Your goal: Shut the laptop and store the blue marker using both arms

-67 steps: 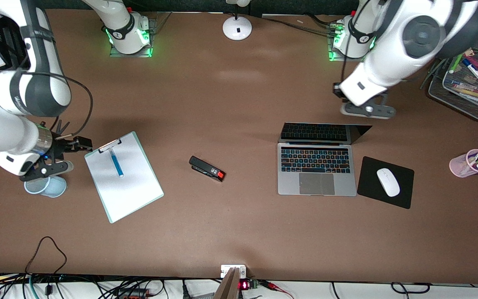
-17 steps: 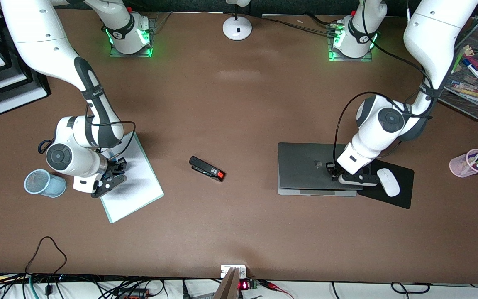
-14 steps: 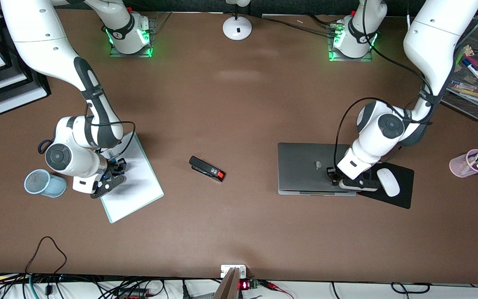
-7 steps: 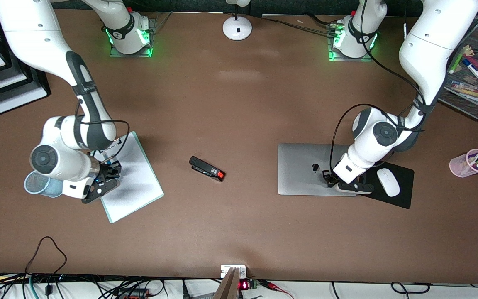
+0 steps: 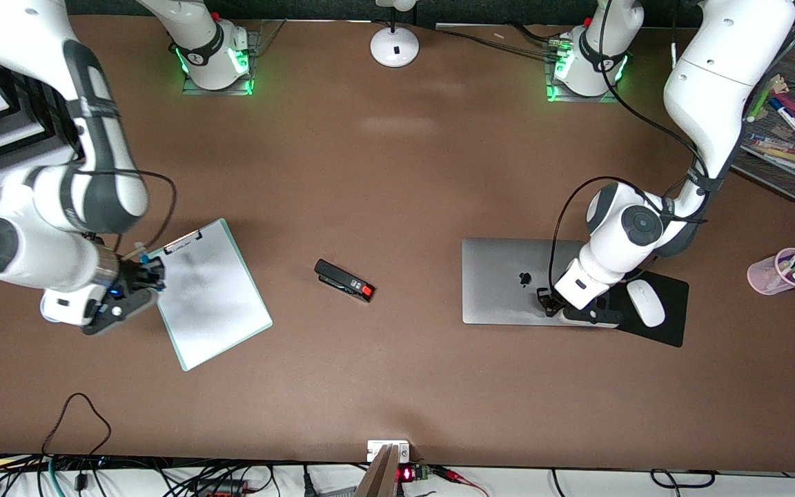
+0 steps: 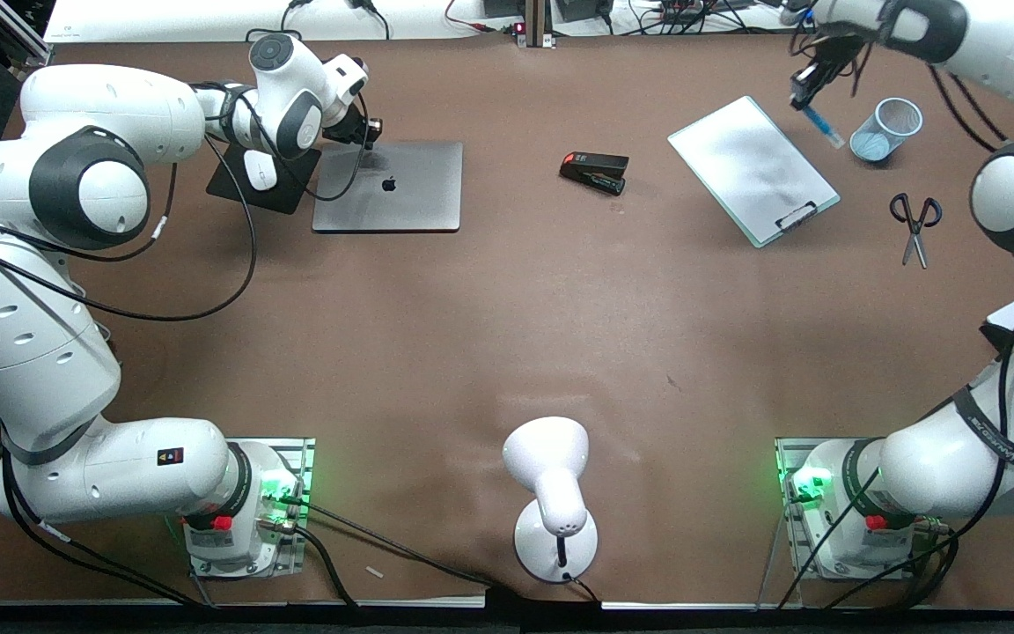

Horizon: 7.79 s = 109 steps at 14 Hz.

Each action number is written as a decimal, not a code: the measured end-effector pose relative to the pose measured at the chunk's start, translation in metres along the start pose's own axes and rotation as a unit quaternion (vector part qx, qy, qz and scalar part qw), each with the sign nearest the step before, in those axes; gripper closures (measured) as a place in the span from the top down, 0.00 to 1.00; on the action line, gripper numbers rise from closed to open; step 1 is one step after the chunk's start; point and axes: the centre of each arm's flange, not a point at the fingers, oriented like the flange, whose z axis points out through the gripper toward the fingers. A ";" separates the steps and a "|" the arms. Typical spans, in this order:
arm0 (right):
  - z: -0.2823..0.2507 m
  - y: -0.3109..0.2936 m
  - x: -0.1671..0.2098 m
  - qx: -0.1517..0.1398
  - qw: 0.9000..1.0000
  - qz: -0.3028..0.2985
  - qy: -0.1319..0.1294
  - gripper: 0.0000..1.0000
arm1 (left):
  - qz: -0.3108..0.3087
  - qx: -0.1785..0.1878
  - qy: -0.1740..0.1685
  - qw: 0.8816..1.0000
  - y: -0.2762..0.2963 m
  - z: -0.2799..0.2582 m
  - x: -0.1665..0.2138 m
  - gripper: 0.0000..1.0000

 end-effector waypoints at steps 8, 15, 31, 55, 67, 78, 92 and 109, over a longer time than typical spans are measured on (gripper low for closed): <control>-0.048 0.063 -0.057 0.036 0.992 -0.100 0.070 0.18 | 0.015 0.073 -0.067 0.995 0.009 -0.098 0.019 0.04; -0.075 0.126 -0.103 0.042 0.957 -0.211 0.193 0.18 | 0.051 0.132 -0.168 0.976 0.031 -0.207 0.031 0.39; -0.028 0.225 -0.166 0.112 0.843 -0.307 0.427 0.18 | 0.087 0.095 -0.190 0.973 0.016 -0.328 0.061 1.00; 0.121 0.256 -0.215 0.160 0.777 -0.297 0.532 0.18 | 0.047 0.106 -0.173 0.978 -0.018 -0.422 -0.011 1.00; 0.127 0.261 -0.224 0.160 0.779 -0.288 0.533 0.39 | 0.054 0.105 -0.169 0.979 -0.011 -0.423 -0.011 1.00; 0.102 0.263 -0.218 0.204 0.812 -0.230 0.497 1.00 | 0.061 0.103 -0.156 0.980 -0.004 -0.416 -0.002 1.00; -0.102 0.134 -0.085 0.173 0.966 -0.060 0.184 1.00 | 0.064 0.103 -0.156 0.980 -0.001 -0.416 -0.002 1.00; -0.181 -0.049 -0.060 0.030 0.974 0.226 -0.005 1.00 | 0.064 0.103 -0.158 0.980 0.000 -0.416 -0.003 1.00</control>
